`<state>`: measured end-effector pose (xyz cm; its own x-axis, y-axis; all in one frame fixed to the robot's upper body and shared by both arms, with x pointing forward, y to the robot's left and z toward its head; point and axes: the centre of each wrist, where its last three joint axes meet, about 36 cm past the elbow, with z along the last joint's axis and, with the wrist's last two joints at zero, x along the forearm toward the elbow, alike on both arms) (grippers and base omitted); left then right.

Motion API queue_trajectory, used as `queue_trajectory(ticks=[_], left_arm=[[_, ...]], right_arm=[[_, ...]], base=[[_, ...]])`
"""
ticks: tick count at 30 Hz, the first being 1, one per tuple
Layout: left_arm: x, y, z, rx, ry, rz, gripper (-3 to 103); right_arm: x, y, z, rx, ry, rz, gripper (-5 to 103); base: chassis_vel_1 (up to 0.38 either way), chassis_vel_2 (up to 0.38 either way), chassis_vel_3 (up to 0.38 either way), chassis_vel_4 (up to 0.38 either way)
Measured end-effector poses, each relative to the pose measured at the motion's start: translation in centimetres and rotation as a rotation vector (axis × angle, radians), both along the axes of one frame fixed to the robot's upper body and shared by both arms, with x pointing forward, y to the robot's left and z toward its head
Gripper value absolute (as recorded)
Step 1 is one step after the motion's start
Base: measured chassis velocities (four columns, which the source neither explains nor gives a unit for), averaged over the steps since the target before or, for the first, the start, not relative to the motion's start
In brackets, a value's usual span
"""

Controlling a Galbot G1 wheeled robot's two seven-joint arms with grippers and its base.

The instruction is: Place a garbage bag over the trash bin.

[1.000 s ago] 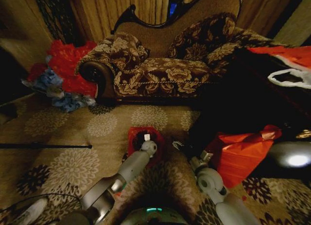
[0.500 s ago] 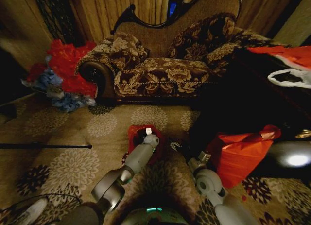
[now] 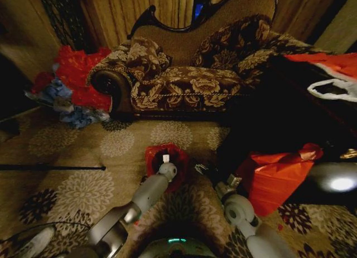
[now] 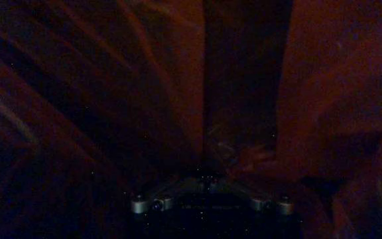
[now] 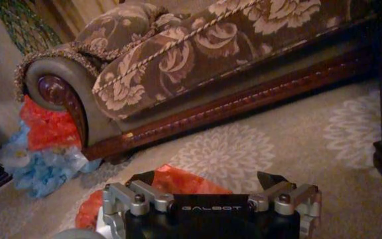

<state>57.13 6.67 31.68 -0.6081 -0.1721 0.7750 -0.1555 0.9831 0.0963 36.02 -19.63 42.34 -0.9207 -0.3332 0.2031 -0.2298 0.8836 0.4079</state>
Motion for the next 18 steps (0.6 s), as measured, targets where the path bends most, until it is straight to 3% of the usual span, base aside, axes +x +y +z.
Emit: queue_trajectory(ticks=[9, 13, 18], left_arm=[[2.5, -0.5, 1.7, -0.055, -0.086, 0.032, 0], [2.9, 0.8, 2.9, -0.155, -0.193, 0.021, 0], [2.0, 2.7, 3.2, -0.22, -0.226, 0.005, 0]], right_arm=[[0.0, 0.3, 0.4, -0.001, -0.007, 0.002, 100], [-0.2, 0.1, 0.5, -0.01, -0.002, -0.005, 100], [-0.4, 0.2, 0.8, -0.012, -0.001, -0.008, 100]], base=[[0.0, 0.0, 0.0, 0.0], [0.0, 0.0, 0.0, 0.0], [0.0, 0.0, 0.0, 0.0]])
